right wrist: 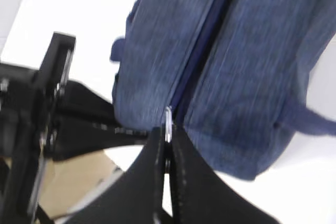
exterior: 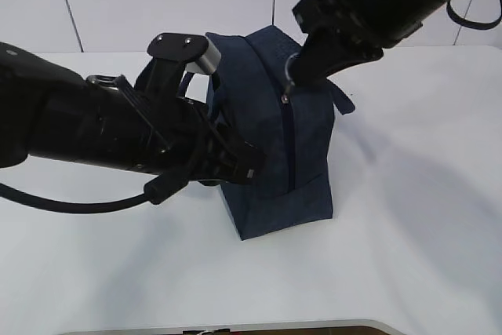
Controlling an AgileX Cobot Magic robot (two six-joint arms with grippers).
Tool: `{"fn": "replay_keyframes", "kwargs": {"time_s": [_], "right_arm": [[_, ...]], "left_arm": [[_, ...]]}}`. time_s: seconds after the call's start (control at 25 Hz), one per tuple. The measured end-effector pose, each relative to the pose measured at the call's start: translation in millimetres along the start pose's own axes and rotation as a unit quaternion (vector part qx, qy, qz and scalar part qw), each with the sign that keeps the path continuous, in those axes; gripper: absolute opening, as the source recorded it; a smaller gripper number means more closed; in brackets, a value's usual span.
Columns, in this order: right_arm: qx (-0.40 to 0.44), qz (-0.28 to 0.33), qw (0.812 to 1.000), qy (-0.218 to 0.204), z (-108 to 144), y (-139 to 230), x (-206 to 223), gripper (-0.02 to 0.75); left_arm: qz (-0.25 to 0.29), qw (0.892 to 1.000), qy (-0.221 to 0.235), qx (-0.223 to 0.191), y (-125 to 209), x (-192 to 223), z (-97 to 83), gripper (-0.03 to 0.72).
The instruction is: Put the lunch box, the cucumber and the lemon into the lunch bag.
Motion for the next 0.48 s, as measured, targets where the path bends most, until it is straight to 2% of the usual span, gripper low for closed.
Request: {"fn": "replay_keyframes", "kwargs": {"time_s": [0.48], "right_arm": [[0.023, -0.045, 0.999, -0.004, -12, -40, 18, 0.005]], "left_arm": [[0.001, 1.0, -0.001, 0.002, 1, 0, 0.5, -0.012]]}}
Point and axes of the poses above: a point on each arm's last joint axis where the gripper is mounted, x pointing out along that axis toward the gripper, z along the wrist's bending axis when the last joint is at zero, y = z × x, the point moved 4 cm from there along x, pointing out along that axis toward the gripper, and after that the axes turned 3 degrees about -x, right-handed, at the moved point
